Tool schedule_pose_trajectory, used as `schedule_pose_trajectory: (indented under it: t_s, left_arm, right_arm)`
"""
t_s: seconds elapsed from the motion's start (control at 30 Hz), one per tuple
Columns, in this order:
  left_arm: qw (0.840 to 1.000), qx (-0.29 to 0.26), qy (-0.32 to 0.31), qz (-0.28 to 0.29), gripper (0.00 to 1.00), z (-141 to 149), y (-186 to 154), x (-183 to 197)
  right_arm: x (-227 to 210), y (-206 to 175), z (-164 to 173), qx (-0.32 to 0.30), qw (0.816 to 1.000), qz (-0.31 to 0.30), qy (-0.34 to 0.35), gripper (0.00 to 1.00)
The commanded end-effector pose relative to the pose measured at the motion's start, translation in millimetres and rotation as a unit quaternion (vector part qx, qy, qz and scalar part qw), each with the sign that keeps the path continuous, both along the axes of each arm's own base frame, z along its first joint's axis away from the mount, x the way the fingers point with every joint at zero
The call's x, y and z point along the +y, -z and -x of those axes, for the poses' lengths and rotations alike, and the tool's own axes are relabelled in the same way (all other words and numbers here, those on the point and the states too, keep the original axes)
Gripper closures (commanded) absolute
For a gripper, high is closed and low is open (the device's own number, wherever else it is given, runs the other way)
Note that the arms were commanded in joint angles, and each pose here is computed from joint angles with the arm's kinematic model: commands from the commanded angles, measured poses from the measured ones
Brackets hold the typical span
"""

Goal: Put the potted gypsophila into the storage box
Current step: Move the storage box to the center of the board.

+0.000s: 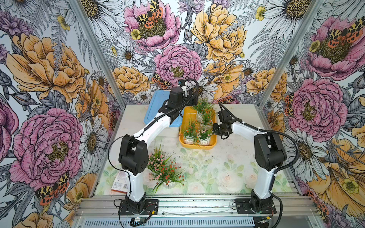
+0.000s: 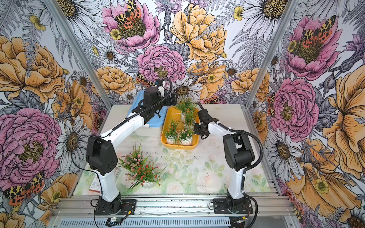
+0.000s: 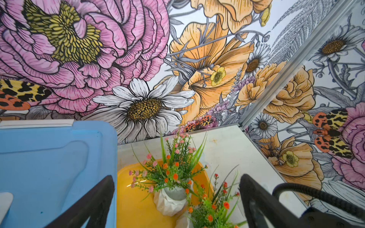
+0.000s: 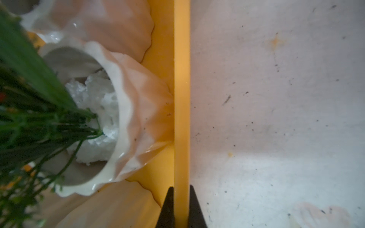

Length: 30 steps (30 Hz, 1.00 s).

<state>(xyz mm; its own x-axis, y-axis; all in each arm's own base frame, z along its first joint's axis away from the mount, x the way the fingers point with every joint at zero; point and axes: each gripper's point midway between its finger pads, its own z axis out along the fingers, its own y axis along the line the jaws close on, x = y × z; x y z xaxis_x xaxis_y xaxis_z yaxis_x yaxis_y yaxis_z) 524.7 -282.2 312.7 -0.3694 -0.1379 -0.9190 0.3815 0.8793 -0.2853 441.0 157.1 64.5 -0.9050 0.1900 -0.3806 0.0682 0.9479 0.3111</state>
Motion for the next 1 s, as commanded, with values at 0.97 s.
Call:
schedule_pose_trajectory:
  t_s: [0.97]
  left_arm:
    - [0.998,0.001,-0.048,-0.042,0.01,150.5,-29.8,-1.6]
  right_arm:
    - [-154.9,-5.8,113.3,0.015,0.995,0.097,0.013,1.00]
